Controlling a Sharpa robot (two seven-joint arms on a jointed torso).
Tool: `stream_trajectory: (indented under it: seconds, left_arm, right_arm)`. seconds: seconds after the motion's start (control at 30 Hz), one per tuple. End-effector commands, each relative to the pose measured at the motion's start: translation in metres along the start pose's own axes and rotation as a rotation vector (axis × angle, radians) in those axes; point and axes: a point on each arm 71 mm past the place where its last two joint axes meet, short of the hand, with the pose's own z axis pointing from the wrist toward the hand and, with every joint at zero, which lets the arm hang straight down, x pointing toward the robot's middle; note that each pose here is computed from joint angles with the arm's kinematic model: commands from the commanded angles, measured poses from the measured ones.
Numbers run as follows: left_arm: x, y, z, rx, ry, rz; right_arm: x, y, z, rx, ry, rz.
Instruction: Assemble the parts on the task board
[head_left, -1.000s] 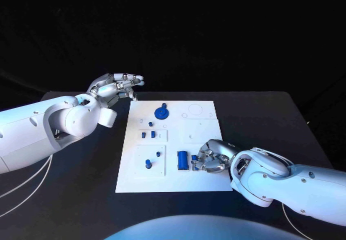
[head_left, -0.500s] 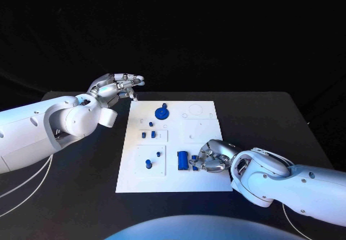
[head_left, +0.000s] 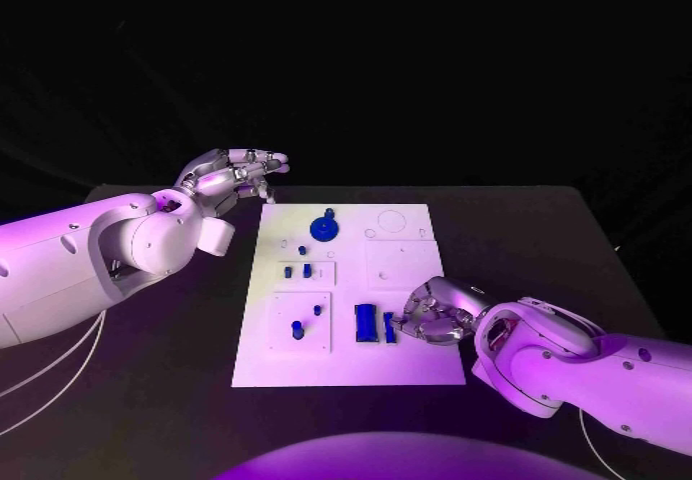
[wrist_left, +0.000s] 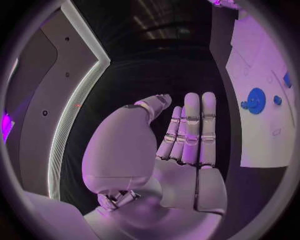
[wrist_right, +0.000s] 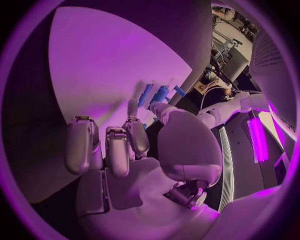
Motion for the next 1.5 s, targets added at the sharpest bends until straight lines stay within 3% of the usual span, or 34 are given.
stream_trajectory:
  seconds: [0.03,0.17,0.33,0.53,0.63,0.7,0.83,1.0,1.07,1.1,1.27,1.5]
  left_arm:
    - [0.0004,-0.0008,0.0007,0.018,0.01,-0.009]
    - [-0.0012,0.0023,0.0009,0.029,-0.002,-0.021]
    - [-0.0023,0.0129,0.0027,0.059,-0.041,-0.045]
    - [-0.0074,0.0357,0.0088,0.095,-0.105,-0.075]
    - [-0.0075,0.0523,0.0126,0.097,-0.123,-0.101]
    - [-0.0076,0.0575,0.0145,0.097,-0.129,-0.109]
    - [-0.0092,0.0761,0.02,0.091,-0.148,-0.128]
    - [-0.0111,0.0888,0.0236,0.087,-0.174,-0.128]
    - [-0.0123,0.0919,0.0246,0.088,-0.187,-0.123]
    - [-0.0107,0.0938,0.0232,0.037,-0.169,-0.105]
    - [-0.0056,0.0929,0.0228,0.036,-0.181,-0.093]
    - [0.0152,0.0883,0.02,0.035,-0.229,-0.046]
  right_arm:
    - [-0.017,0.004,0.0,-0.102,-0.102,0.138]
    - [-0.041,-0.002,0.007,-0.192,-0.205,0.311]
    - [-0.07,-0.022,0.027,-0.199,-0.246,0.532]
    - [-0.097,-0.047,0.061,-0.205,-0.284,0.696]
    - [-0.108,-0.059,0.077,-0.189,-0.318,0.742]
    - [-0.111,-0.064,0.082,-0.185,-0.33,0.753]
    - [-0.122,-0.075,0.101,-0.18,-0.36,0.8]
    - [-0.126,-0.078,0.112,-0.195,-0.364,0.831]
    - [-0.126,-0.077,0.115,-0.204,-0.362,0.839]
    - [-0.126,-0.082,0.112,-0.129,-0.397,0.753]
    - [-0.123,-0.076,0.109,-0.136,-0.41,0.779]
    - [-0.108,-0.052,0.096,-0.152,-0.461,0.879]
